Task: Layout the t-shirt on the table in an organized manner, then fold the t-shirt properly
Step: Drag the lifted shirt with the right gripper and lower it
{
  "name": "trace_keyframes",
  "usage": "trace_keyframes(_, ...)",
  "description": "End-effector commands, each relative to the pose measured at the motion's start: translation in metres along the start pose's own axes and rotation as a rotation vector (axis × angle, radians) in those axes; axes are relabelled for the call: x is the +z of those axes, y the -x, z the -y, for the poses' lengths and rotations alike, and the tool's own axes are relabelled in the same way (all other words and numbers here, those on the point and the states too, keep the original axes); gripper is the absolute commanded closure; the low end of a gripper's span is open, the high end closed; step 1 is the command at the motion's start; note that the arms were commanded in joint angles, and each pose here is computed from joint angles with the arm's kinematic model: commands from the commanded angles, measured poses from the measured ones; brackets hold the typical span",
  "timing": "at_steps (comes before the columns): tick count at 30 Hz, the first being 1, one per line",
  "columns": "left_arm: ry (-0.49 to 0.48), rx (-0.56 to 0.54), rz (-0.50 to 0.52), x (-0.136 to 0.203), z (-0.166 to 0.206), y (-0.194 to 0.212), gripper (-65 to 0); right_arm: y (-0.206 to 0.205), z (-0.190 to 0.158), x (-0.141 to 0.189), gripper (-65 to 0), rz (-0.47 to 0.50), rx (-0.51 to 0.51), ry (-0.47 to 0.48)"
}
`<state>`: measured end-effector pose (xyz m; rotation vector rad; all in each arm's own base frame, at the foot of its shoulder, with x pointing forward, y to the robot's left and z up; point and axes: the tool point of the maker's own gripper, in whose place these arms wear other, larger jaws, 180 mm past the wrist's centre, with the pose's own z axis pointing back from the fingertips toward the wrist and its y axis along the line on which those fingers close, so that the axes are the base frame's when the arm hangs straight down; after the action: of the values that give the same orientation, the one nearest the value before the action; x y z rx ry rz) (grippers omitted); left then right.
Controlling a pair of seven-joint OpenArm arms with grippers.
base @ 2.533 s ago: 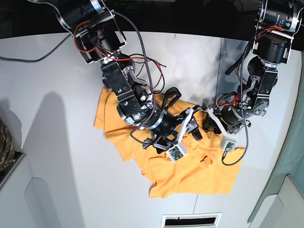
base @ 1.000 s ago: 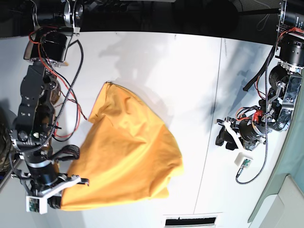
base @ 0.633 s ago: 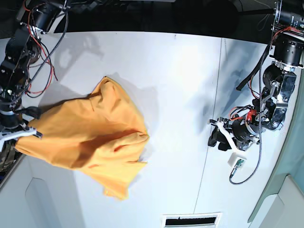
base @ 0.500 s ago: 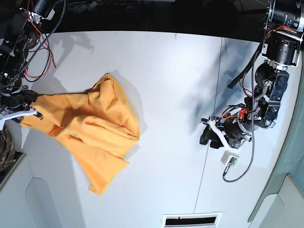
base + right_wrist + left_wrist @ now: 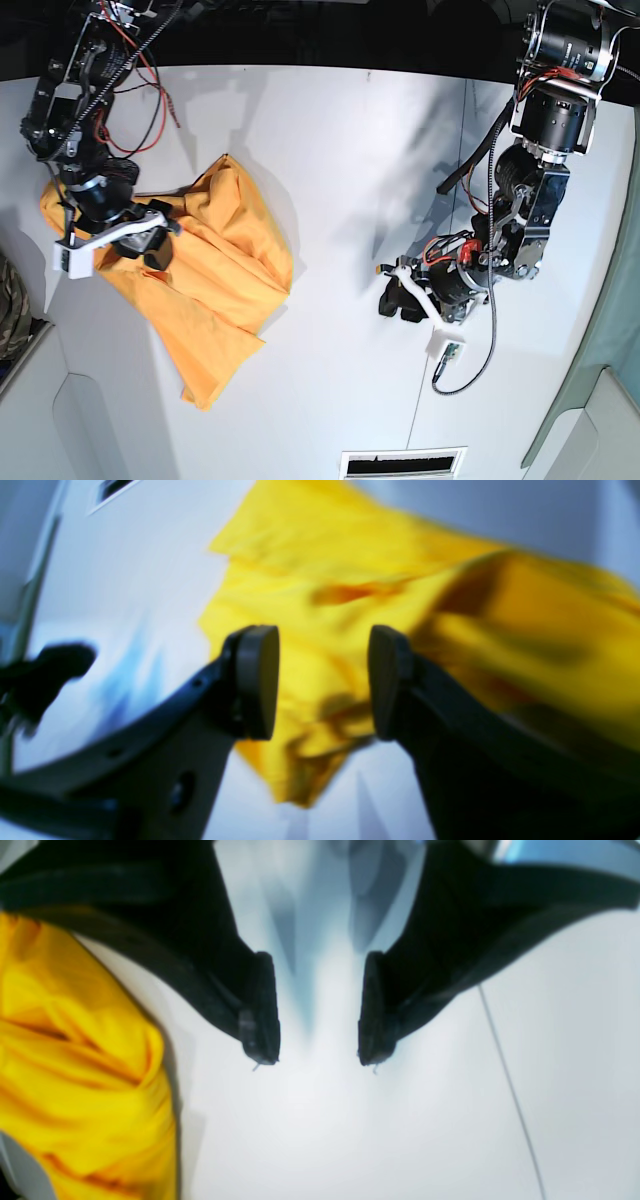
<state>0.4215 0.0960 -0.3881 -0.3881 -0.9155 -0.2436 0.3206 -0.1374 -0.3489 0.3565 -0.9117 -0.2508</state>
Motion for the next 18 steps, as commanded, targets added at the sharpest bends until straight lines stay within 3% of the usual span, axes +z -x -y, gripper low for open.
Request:
trace_keyframes(1,0.033,-0.027,0.062,-0.003,0.012,-0.029,-29.3,-0.014,-0.012,-0.002,-28.6,0.057,0.039,-0.019)
trace_keyframes(3,0.063,-0.075,0.051,-0.009,0.027,-0.032,-29.3,-0.02,-0.022,-0.008,-28.6,0.098,0.083,0.003)
trace_keyframes(6,0.107,-0.143,0.015,-0.017,0.05,-0.023,-29.3,-0.043,-0.02,-0.016,-28.6,0.173,0.14,0.108)
trace_keyframes(10,0.17,-0.18,-0.059,-0.023,0.08,0.005,-29.3,-0.072,-0.014,-0.042,-28.6,0.185,0.207,0.192)
trace_keyframes(14,0.244,-0.173,-0.143,-0.028,0.12,0.033,-29.3,-0.071,-0.004,-0.086,-28.6,0.087,0.234,0.189)
trace_keyframes(18,0.28,-0.169,-0.167,-0.031,0.148,0.051,-29.3,-0.038,0.008,-0.119,-26.9,-0.075,0.281,0.19)
